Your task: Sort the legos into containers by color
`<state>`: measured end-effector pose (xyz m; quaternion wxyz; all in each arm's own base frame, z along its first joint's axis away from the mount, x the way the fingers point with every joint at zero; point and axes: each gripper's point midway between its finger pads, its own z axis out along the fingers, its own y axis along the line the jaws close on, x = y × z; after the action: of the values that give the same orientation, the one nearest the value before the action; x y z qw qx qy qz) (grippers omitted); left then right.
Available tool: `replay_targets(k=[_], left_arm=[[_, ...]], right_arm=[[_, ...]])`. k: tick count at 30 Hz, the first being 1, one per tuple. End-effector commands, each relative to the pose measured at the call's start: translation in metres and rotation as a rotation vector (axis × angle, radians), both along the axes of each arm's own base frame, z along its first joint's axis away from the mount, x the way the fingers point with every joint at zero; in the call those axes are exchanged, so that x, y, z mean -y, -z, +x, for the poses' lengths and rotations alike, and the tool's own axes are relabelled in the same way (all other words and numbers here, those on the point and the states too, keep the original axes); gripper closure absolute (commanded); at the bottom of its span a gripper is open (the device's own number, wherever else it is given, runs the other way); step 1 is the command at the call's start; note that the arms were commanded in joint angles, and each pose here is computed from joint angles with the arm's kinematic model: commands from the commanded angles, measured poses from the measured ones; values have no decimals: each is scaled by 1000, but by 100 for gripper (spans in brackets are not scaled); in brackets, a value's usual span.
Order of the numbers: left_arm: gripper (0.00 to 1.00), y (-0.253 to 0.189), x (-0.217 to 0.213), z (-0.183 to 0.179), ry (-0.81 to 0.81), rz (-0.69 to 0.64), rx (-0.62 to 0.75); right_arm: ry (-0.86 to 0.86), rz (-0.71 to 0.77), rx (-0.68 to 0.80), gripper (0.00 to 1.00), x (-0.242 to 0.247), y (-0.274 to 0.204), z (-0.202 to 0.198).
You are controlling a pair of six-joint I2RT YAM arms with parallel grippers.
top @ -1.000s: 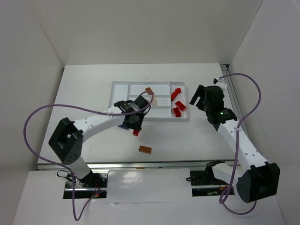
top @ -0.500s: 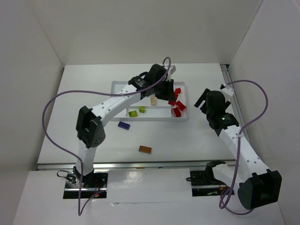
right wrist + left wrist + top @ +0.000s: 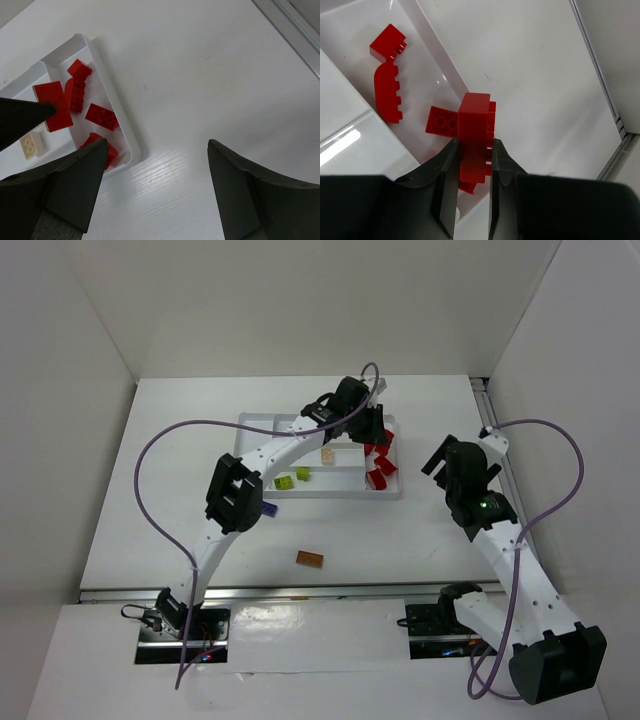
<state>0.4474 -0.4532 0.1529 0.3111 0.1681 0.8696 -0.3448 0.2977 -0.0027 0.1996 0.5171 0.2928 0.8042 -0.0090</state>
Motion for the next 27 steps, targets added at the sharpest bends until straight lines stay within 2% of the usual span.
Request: replay_targets(k=[1, 2, 3, 4, 5, 6, 7, 9, 11, 16, 17, 19, 20, 21, 23, 24, 27], left_arm=[[92, -13, 7, 28, 2, -68, 93], [90, -14, 8, 32, -8, -68, 104], [82, -12, 8, 35, -16, -64, 107], [70, -14, 4, 41, -26, -69, 115], [51, -9, 5, 42, -27, -67, 112], [42, -10, 3, 43, -18, -84, 96], [25, -13, 5, 42, -7, -97, 99], [10, -16, 8, 39, 16, -113, 98], [0, -28, 8, 33, 41, -128, 108], [0, -74, -6, 13, 61, -151, 158], [2, -104, -12, 6, 68, -170, 205], [3, -114, -30, 2, 32, -157, 213], [3, -147, -40, -8, 20, -181, 258], [3, -157, -51, -9, -3, -181, 271], [6, -149, -80, -13, -77, -115, 264], [8, -173, -102, -20, -124, -117, 298], [8, -151, -155, -28, -268, 42, 275]], right_arm=[[30, -26, -17, 13, 8, -2, -3], [30, -26, -17, 13, 8, -2, -3], [30, -26, -17, 13, 8, -2, -3], [30, -26, -17, 13, 8, -2, -3], [30, -26, -17, 13, 8, -2, -3], [30, -26, -17, 13, 8, -2, -3], [30, -26, -17, 13, 8, -2, -3], [30, -26, -17, 13, 8, -2, -3], [19, -18, -8, 13, 6, -3, -1], [-61, -5, -26, 13, -7, 2, 5], [-83, -10, -41, 13, -10, 5, 6], [-173, -5, -30, 14, -24, 3, 12], [-213, -3, -24, 14, -29, 1, 14], [-300, 27, -31, 15, -46, 5, 18], [-408, 42, -55, 17, -64, 12, 18], [-496, 87, -78, 17, -84, 19, 18], [-685, 105, -138, 17, -137, 29, 5]])
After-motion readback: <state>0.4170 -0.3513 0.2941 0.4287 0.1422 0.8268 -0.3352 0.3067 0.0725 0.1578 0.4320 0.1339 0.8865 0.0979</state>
